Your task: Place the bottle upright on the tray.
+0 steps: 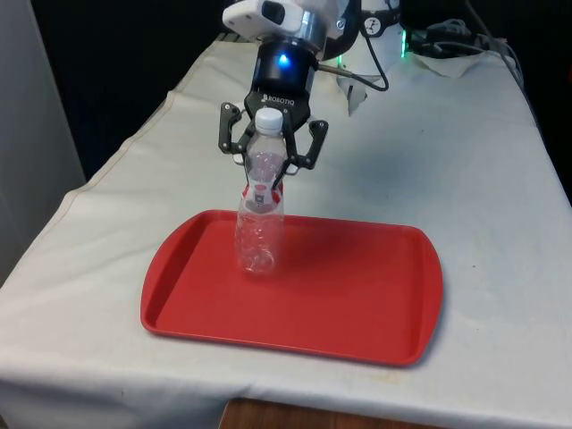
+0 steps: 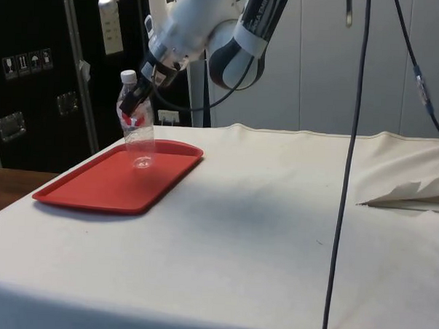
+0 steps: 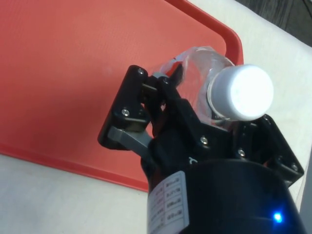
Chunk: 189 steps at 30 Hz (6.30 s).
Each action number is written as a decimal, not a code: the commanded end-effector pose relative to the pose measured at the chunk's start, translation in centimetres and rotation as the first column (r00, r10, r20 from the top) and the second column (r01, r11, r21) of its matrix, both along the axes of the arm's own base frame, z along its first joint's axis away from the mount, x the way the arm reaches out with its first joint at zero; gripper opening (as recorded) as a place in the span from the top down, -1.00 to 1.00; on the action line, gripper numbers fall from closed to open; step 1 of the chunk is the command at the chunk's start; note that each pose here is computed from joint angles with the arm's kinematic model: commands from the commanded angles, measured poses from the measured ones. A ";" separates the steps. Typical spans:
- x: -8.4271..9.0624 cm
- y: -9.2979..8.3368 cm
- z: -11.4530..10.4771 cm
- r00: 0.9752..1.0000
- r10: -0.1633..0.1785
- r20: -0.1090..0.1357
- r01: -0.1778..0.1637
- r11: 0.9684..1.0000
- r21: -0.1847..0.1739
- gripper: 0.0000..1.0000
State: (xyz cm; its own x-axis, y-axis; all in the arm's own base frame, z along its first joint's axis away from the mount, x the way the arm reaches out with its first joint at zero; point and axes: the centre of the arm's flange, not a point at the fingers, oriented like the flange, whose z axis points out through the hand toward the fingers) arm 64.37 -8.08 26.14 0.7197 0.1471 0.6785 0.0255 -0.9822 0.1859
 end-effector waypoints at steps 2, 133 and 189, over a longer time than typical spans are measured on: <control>0.0 0.0 0.0 1.000 -0.001 0.000 0.001 1.000 0.000 0.74; 1.7 0.1 3.9 0.995 -0.084 0.057 0.082 0.995 0.051 -1.00; 3.8 0.1 13.4 0.991 -0.118 0.057 0.123 0.987 -0.103 -1.00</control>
State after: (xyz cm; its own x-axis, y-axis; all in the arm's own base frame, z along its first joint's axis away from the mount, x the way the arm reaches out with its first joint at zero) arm 68.29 -8.25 39.82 0.6942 0.1355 0.7069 -0.1099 -0.9507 0.2901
